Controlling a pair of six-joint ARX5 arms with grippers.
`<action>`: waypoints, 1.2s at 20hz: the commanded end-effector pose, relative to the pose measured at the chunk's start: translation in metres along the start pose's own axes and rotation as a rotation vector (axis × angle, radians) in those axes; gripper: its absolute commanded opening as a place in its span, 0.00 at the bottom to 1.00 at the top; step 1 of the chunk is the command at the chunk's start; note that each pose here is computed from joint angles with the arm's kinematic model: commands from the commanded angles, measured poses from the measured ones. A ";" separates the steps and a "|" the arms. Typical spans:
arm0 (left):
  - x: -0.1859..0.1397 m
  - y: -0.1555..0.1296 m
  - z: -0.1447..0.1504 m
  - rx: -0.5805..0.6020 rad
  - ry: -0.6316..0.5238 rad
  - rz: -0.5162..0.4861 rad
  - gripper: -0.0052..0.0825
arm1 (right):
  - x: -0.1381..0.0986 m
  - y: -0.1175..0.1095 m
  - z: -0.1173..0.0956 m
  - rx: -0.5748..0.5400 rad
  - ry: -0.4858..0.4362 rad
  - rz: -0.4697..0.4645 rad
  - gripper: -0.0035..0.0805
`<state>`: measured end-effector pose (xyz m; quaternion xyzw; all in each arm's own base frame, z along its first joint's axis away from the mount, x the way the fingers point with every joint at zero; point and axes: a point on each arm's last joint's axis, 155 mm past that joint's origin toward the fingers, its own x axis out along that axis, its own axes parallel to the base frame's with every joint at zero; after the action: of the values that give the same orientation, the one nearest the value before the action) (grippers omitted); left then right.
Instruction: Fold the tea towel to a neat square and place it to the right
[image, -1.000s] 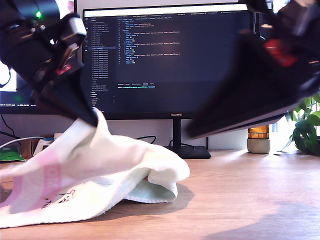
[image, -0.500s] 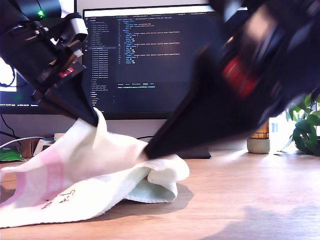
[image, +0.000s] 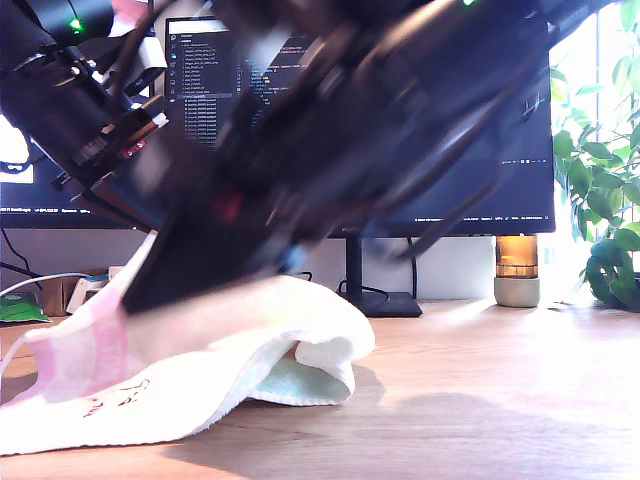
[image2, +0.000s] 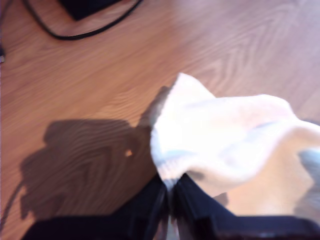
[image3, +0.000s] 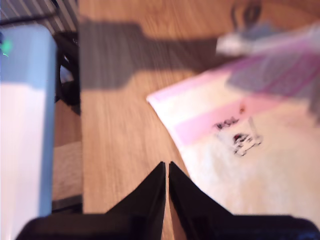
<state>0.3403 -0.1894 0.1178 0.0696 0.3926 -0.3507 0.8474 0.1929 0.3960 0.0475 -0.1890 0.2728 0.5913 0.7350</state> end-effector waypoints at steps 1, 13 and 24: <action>0.002 0.004 -0.005 -0.028 0.007 0.004 0.04 | 0.007 -0.008 0.002 0.001 -0.002 -0.038 0.03; -0.004 0.026 -0.007 -0.071 -0.001 0.044 0.04 | 0.038 -0.015 -0.041 0.062 0.144 -0.041 0.03; 0.005 0.037 -0.020 -0.103 0.038 0.050 0.04 | 0.017 0.005 -0.115 0.050 0.435 0.061 0.03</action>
<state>0.3556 -0.1583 0.1046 0.0437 0.4151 -0.3076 0.8551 0.2006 0.3874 0.0068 -0.2511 0.3538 0.5717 0.6964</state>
